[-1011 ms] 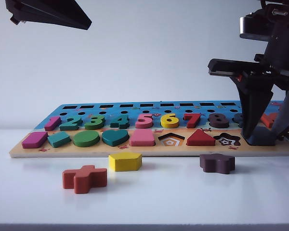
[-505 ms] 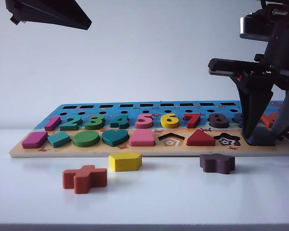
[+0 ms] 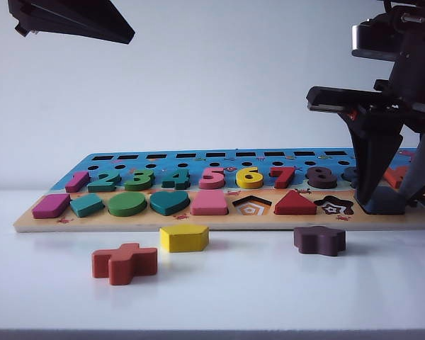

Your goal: Insert the cube into the slot.

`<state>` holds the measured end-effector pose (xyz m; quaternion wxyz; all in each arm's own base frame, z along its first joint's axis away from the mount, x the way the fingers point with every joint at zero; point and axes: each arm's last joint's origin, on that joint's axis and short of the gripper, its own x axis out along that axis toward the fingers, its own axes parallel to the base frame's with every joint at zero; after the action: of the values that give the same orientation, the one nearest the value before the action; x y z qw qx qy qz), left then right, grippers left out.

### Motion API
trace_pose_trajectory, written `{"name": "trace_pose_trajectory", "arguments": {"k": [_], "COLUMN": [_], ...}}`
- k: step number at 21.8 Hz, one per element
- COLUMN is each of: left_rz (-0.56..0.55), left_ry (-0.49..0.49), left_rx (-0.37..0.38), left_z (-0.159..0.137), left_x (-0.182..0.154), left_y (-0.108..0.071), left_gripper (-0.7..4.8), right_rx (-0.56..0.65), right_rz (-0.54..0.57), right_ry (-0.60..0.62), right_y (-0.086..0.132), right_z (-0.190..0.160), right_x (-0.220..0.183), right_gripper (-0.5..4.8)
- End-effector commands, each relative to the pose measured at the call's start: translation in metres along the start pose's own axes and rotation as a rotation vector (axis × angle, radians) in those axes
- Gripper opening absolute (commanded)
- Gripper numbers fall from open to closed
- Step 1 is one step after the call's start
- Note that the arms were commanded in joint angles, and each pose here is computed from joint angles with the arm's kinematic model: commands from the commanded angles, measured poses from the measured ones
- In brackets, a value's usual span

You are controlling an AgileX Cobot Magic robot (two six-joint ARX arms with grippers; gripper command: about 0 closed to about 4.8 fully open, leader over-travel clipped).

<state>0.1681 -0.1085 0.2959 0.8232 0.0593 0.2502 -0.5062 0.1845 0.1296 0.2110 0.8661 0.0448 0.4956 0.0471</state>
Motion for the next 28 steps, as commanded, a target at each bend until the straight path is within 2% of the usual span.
{"name": "trace_pose_trajectory", "arguments": {"k": [1, 6, 13, 18, 28], "left_rz": [-0.002, -0.002, -0.002, -0.002, -0.002], "left_ry": [-0.013, -0.014, -0.014, -0.014, -0.014], "left_rx": [0.011, 0.012, 0.012, 0.012, 0.012], "left_z": [0.002, 0.002, 0.002, 0.002, 0.002], "left_x": [0.0, 0.0, 0.0, 0.0, 0.0], "left_y": [0.0, 0.0, 0.0, 0.0, 0.0], "left_gripper": [0.1, 0.1, 0.1, 0.1, 0.1], "right_rx": [-0.007, -0.008, -0.006, -0.005, 0.002], "right_rz": [-0.001, -0.004, -0.005, -0.016, -0.001], "right_ry": [-0.012, -0.012, -0.017, -0.036, -0.059], "right_y": [0.0, 0.0, 0.0, -0.001, -0.002], "right_z": [0.002, 0.002, 0.002, 0.002, 0.003], "right_x": [0.0, 0.0, -0.002, -0.004, -0.01], "right_gripper": [0.73, 1.55, 2.15, 2.34, 2.39]}}
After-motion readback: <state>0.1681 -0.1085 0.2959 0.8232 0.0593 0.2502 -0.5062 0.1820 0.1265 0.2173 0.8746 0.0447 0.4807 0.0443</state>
